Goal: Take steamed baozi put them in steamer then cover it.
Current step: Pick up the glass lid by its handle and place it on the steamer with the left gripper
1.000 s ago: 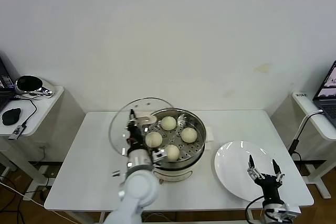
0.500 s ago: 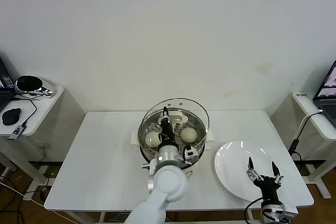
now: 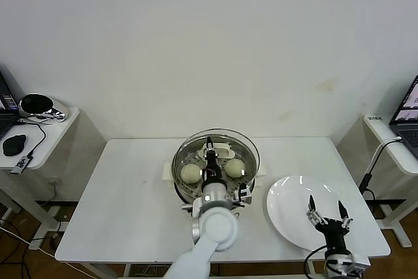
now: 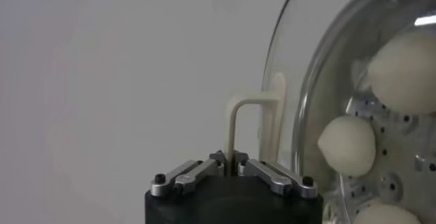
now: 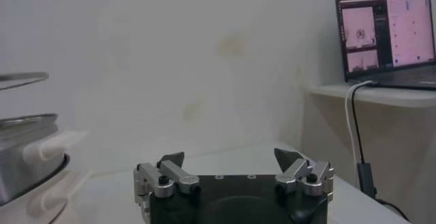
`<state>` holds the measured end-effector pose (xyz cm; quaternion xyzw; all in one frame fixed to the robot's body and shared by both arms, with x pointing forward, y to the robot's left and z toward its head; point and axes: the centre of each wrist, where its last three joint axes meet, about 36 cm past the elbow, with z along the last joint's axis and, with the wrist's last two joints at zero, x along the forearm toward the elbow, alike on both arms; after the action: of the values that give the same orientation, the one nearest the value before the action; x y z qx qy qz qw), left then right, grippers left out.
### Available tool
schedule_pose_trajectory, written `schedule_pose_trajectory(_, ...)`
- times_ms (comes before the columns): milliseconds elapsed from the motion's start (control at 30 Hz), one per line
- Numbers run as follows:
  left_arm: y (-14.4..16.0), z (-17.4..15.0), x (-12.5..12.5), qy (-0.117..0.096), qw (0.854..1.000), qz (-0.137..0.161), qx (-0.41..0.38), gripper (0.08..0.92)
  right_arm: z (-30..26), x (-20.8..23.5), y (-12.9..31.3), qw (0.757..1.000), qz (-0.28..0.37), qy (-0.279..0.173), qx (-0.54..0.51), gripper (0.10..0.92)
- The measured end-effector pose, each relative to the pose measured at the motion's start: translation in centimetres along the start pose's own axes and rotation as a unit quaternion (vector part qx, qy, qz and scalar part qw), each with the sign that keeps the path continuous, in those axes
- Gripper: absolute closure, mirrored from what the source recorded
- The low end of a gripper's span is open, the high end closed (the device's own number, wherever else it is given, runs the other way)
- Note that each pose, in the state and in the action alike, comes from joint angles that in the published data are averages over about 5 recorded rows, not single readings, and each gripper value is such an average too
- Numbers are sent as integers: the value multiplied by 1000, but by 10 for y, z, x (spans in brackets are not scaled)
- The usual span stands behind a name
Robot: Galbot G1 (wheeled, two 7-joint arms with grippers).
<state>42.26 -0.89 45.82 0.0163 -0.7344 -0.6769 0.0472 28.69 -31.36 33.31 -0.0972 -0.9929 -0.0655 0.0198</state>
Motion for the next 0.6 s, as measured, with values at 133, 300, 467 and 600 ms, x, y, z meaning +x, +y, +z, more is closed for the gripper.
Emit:
schedule_pose_trajectory(133, -3, 1, 0, 3, 1000, 12, -2, 862, 0, 1, 0, 1000, -1, 0, 1, 200)
schedule_pose_trajectory(300, -3, 2, -2, 7, 1000, 19, -1, 862, 1, 2, 0, 1000, -2, 1, 2, 200)
schedule_pose_trajectory(467, -4, 3, -5, 9, 1000, 24, 2, 862, 0, 2, 1, 1000, -3, 0, 4, 200)
schedule_pose_trajectory(600, -7, 3, -6, 10, 1000, 29, 4, 862, 0, 3, 1, 1000, -3, -1, 4, 200)
